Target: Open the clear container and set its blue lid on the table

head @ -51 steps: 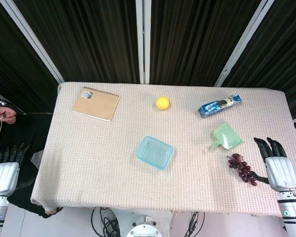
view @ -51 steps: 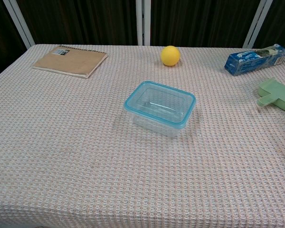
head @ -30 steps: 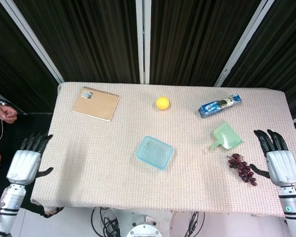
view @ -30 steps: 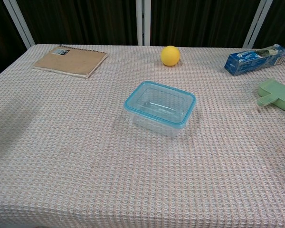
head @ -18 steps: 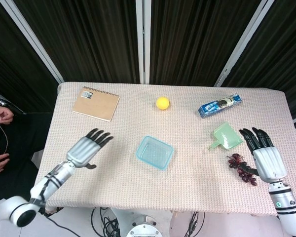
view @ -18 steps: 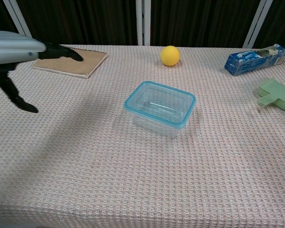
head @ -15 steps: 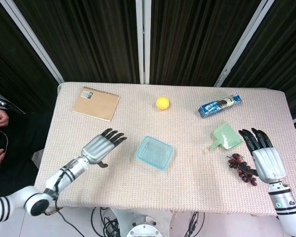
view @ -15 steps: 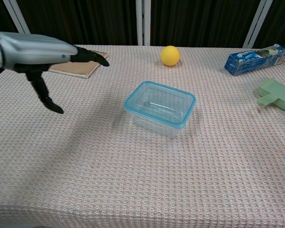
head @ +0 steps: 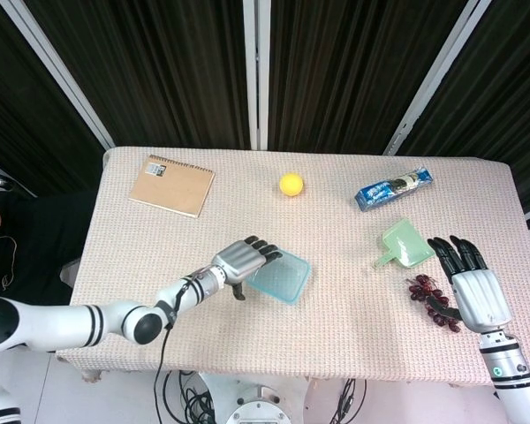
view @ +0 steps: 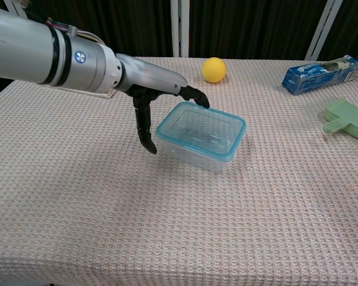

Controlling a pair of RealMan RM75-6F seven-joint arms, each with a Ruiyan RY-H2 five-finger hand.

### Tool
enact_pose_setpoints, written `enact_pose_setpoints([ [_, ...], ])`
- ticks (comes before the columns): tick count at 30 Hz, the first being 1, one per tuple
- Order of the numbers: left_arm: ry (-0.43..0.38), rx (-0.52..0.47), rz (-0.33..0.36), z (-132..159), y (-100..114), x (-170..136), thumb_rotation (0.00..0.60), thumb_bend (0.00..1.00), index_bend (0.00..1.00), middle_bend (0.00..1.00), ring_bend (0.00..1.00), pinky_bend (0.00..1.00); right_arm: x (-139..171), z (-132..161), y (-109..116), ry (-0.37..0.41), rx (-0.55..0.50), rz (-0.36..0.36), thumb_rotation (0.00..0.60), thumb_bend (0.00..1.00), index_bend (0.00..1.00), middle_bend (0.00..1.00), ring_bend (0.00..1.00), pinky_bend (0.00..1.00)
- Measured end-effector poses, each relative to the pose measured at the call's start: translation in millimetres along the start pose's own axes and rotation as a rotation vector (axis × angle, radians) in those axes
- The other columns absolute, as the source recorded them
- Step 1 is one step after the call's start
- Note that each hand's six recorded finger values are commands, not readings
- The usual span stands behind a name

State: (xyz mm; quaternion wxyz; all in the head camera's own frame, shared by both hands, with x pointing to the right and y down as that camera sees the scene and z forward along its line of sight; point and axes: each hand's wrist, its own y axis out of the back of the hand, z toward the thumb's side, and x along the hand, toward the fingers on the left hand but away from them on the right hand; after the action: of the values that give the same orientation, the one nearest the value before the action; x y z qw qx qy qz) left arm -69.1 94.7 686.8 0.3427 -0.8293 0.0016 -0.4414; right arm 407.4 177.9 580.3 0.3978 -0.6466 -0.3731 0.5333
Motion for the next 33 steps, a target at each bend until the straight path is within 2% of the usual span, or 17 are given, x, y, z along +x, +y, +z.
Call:
enact_pose_setpoints([
  [8, 0.050, -0.015, -0.044, 4.5, 5.3, 18.8, 0.600, 0.00, 0.00, 0.00, 0.00, 0.02, 3.6, -4.5, -0.2, -0.012, -0.005, 0.005, 0.600, 0.03, 0.02, 0.10, 0.00, 0.08],
  [18, 0.088, -0.005, -0.023, 1.2, 12.9, 16.0, 0.600, 0.00, 0.00, 0.00, 0.00, 0.02, 3.5, -6.4, -2.1, -0.014, -0.010, 0.008, 0.600, 0.03, 0.02, 0.10, 0.00, 0.08],
  [24, 0.091, -0.010, -0.044, 6.9, 11.4, 20.3, 0.600, 0.00, 0.00, 0.00, 0.00, 0.02, 4.8, -6.4, -2.9, -0.018, -0.009, 0.011, 0.600, 0.03, 0.02, 0.10, 0.00, 0.08],
  [30, 0.097, -0.032, -0.063, 12.8, 9.0, 25.5, 0.600, 0.00, 0.00, 0.00, 0.00, 0.05, 7.5, -7.1, -2.8, -0.024, -0.010, 0.013, 0.600, 0.03, 0.01, 0.10, 0.00, 0.08],
  [33, 0.097, -0.047, -0.065, 15.7, 8.6, 27.0, 0.600, 0.00, 0.00, 0.00, 0.00, 0.10, 7.5, -4.9, -4.6, -0.017, -0.012, 0.020, 0.600, 0.03, 0.02, 0.10, 0.00, 0.09],
])
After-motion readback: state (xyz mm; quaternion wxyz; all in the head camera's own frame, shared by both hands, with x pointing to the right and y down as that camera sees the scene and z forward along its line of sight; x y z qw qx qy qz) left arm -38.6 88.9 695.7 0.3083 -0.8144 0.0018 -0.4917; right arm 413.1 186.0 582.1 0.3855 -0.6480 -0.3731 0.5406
